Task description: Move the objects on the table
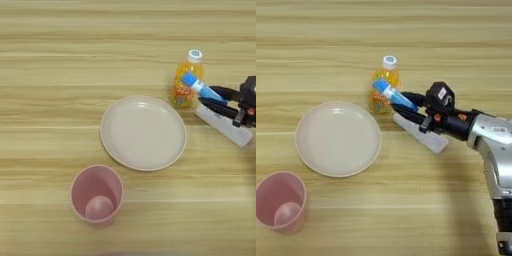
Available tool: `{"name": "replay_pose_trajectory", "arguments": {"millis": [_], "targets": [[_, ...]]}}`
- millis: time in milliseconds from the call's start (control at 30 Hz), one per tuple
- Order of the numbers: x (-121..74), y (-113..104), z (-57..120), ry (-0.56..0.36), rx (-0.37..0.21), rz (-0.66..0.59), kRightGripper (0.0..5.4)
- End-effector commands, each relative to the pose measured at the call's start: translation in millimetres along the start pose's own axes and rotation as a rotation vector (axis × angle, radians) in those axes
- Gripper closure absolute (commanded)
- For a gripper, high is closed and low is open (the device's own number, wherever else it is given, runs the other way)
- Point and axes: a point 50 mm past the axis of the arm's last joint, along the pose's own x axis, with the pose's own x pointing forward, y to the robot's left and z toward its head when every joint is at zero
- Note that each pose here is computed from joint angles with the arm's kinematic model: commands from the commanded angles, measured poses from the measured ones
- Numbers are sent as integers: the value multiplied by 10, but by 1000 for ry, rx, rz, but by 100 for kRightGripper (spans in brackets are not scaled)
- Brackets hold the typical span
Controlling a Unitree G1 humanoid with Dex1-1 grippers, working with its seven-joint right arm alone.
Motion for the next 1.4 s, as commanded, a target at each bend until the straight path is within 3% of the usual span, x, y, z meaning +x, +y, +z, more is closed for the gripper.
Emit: {"name": "replay_pose_trajectory", "arguments": {"millis": [33, 167, 567, 1400], "targets": [[-84, -154, 170, -2, -117, -42, 401], [-92, -165, 38, 62, -105, -34, 401], [-62, -133, -139, 146, -88, -12, 401], [-14, -98, -348, 259, -65, -11, 401]]}}
